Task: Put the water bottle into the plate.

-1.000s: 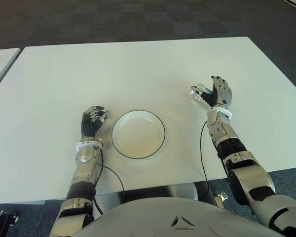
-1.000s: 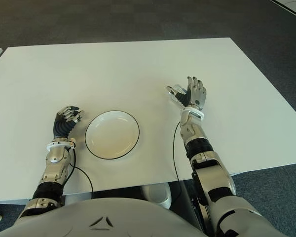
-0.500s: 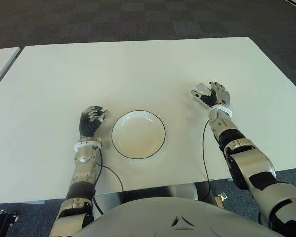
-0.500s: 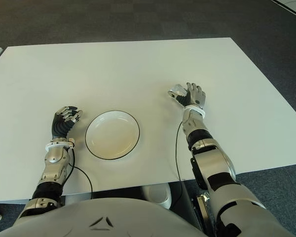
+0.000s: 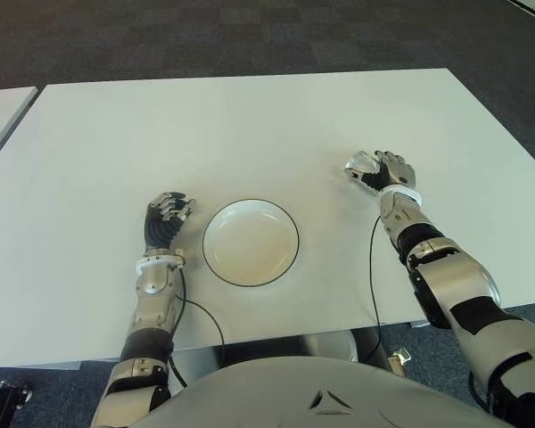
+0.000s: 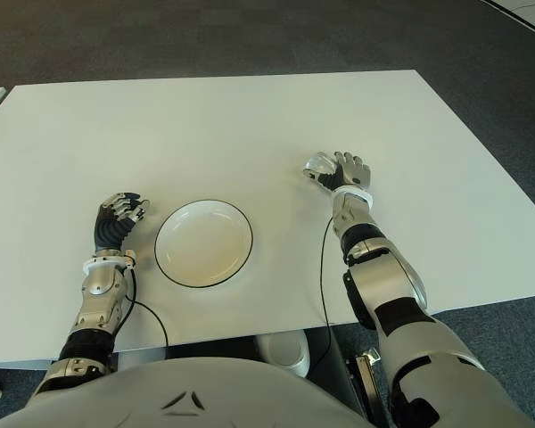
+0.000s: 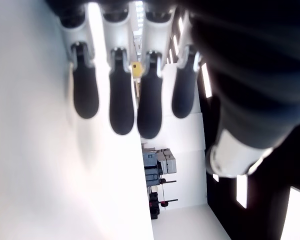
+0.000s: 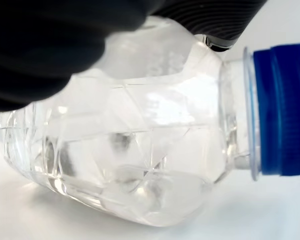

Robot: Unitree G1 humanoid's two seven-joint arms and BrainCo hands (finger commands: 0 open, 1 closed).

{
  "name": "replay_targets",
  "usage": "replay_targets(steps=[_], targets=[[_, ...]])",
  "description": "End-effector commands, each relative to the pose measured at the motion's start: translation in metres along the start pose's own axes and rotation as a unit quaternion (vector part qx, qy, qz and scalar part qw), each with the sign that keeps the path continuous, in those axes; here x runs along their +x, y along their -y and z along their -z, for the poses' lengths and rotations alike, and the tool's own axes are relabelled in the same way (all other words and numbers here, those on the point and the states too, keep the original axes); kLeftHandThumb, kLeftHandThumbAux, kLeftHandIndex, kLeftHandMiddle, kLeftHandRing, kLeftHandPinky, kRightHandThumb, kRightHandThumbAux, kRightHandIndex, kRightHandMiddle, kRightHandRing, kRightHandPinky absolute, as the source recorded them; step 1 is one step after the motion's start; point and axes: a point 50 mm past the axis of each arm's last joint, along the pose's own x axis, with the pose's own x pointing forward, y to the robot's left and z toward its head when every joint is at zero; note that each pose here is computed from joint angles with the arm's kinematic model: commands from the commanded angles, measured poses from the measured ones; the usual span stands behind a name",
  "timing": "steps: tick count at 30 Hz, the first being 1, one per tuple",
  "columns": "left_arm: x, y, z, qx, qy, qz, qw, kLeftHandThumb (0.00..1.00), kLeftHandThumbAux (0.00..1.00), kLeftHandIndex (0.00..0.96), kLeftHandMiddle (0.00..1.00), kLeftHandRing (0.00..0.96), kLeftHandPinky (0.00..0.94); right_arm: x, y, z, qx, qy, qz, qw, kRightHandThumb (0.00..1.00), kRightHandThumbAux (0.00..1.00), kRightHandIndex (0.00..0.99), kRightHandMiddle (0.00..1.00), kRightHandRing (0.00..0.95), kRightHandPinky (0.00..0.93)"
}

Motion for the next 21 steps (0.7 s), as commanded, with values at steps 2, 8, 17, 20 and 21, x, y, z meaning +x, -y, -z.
replay_targets(steps=[2, 8, 17, 20, 21], targets=[[-0.001, -0.001, 0.006, 0.000, -0.020, -0.008, 1.000, 0.697, 0.718, 0.431, 0.543, 0.527, 0.503, -0.014, -0.039, 0.007, -0.038, -0.022, -0.108, 0.993, 0.603, 0.208, 0.000, 0.000, 0.000, 0.000], [-0.002, -0.001, 0.007, -0.009, -0.028, -0.016, 0.999, 0.697, 0.718, 0.430, 0.546, 0.516, 0.493, -0.017, -0.045, 0.006, -0.043, -0.039, -0.148, 0.987, 0.619, 0.226, 0.000, 0.000, 0.000, 0.000], [-0.002, -0.002, 0.005, -0.002, -0.019, -0.014, 1.000, 0.697, 0.719, 0.429, 0.546, 0.519, 0.504, -0.019, -0.050, 0.010, -0.022, -0.063, -0.152, 0.986, 0.631, 0.304, 0.000, 0.000, 0.000, 0.000], [-0.002, -0.003, 0.005, -0.006, -0.017, -0.011, 1.000, 0.698, 0.719, 0.430, 0.550, 0.525, 0.512, -0.020, -0.051, 0.012, -0.021, -0.066, -0.148, 0.987, 0.633, 0.338, 0.000, 0.000, 0.000, 0.000], [-0.002, -0.003, 0.005, -0.008, -0.016, -0.010, 1.000, 0.698, 0.719, 0.430, 0.551, 0.525, 0.513, -0.020, -0.051, 0.013, -0.021, -0.066, -0.144, 0.987, 0.633, 0.343, 0.000, 0.000, 0.000, 0.000]])
